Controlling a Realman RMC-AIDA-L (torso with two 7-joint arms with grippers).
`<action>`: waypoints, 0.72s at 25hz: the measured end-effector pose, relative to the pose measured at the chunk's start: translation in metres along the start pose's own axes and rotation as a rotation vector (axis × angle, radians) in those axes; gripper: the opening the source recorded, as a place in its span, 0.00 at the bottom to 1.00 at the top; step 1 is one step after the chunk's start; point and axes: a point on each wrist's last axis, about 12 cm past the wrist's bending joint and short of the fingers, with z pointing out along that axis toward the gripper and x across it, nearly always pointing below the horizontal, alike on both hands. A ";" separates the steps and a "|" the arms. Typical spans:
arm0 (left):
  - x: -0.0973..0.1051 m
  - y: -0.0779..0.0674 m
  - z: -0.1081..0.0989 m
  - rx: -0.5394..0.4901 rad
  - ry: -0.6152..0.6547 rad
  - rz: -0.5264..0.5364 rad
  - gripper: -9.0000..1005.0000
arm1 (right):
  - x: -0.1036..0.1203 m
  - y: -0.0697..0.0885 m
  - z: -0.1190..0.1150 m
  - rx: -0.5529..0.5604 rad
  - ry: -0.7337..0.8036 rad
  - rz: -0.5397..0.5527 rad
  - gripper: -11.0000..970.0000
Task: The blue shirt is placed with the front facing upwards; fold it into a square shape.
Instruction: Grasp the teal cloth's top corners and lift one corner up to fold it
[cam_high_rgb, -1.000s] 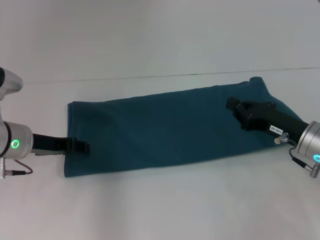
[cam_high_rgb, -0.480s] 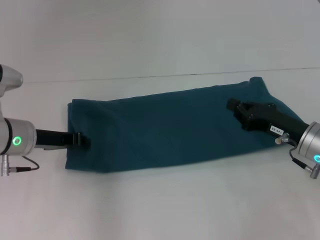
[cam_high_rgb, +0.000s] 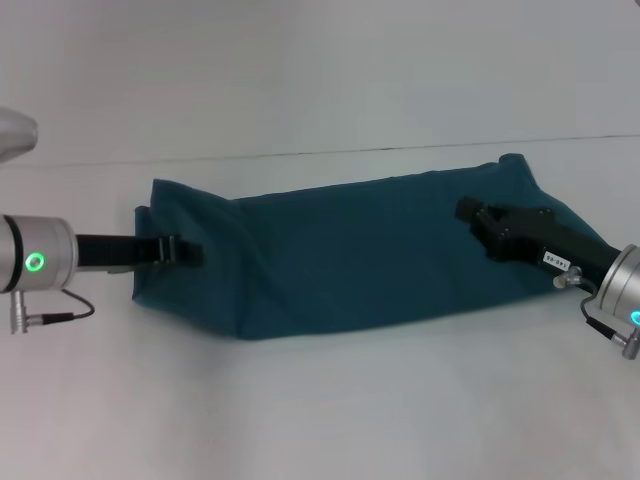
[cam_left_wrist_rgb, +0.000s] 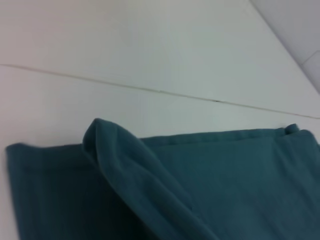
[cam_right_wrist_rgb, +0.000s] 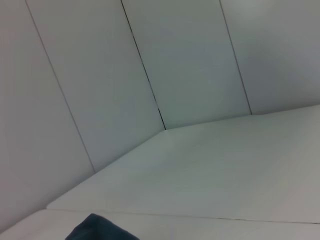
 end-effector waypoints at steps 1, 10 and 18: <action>-0.001 -0.002 0.000 0.004 -0.002 0.007 0.05 | 0.000 0.000 0.000 0.000 0.000 0.003 0.04; -0.012 -0.021 0.006 0.038 -0.013 0.055 0.05 | 0.003 -0.001 -0.004 0.009 0.003 0.023 0.04; -0.015 -0.035 0.007 0.063 -0.010 0.094 0.05 | 0.007 0.001 -0.004 0.007 0.009 0.039 0.04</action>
